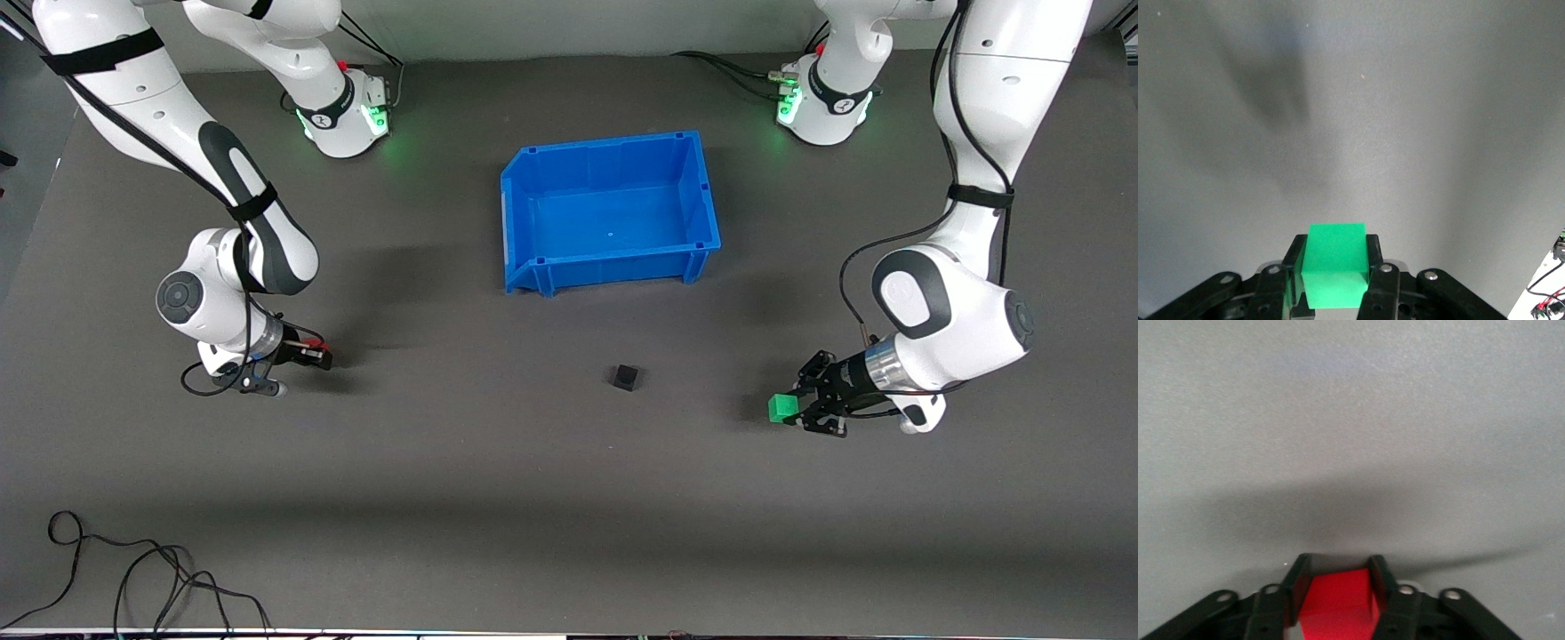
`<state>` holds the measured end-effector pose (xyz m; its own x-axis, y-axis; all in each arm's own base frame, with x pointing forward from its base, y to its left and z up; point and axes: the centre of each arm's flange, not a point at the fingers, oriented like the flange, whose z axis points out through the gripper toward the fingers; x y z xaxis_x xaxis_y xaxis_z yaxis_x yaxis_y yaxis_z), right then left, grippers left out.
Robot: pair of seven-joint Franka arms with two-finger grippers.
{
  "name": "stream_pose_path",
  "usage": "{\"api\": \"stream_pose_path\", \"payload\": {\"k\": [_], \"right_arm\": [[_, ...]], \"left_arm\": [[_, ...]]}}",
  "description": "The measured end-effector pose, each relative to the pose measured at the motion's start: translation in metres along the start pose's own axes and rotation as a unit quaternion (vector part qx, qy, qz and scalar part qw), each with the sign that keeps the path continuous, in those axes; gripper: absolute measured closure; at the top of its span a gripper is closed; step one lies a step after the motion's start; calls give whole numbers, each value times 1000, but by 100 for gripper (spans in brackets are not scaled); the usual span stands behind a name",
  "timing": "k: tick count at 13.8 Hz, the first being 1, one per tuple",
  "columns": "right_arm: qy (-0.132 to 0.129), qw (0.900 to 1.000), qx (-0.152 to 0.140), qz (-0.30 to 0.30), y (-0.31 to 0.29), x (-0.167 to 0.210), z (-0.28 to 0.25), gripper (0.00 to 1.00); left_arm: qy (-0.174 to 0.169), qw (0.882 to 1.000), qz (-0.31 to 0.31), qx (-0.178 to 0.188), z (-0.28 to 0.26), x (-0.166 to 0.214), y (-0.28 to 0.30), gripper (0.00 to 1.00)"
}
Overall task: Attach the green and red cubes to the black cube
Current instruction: 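Carry the red cube toward the black cube while the left gripper carries green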
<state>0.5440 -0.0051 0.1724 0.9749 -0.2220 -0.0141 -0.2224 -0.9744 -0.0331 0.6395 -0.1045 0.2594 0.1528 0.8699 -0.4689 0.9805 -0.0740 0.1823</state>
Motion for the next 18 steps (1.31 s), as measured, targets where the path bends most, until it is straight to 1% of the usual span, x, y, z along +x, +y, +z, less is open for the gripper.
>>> {"api": "stream_pose_path", "payload": {"k": [3, 5, 7, 9, 11, 14, 15, 17, 18], "right_arm": [[1, 1000, 0, 0, 0, 0, 0, 59], [1, 1000, 0, 15, 0, 0, 0, 59], [4, 998, 2, 65, -3, 1, -1, 59], [6, 990, 7, 140, -25, 0, -3, 60], [14, 974, 15, 224, -70, -1, -8, 60], [21, 945, 32, 326, -149, -7, -14, 60], [21, 931, 38, 362, -173, -6, -14, 60], [21, 900, 53, 433, -222, -1, -13, 60], [18, 887, 56, 459, -243, 1, -12, 60]], "left_arm": [[3, 1000, -4, 14, 24, -19, -3, 63], [7, 1000, -3, 19, 41, -22, -6, 63], [10, 1000, -4, 23, 48, -19, -9, 63], [15, 1000, -1, 26, 50, -16, -9, 63], [18, 999, 2, 31, 53, -14, -11, 63], [19, 999, 5, 37, 60, -16, -14, 63], [19, 999, 4, 39, 62, -18, -14, 63], [19, 999, -3, 41, 66, -20, -16, 63], [19, 999, -7, 43, 68, -22, -16, 63]]}}
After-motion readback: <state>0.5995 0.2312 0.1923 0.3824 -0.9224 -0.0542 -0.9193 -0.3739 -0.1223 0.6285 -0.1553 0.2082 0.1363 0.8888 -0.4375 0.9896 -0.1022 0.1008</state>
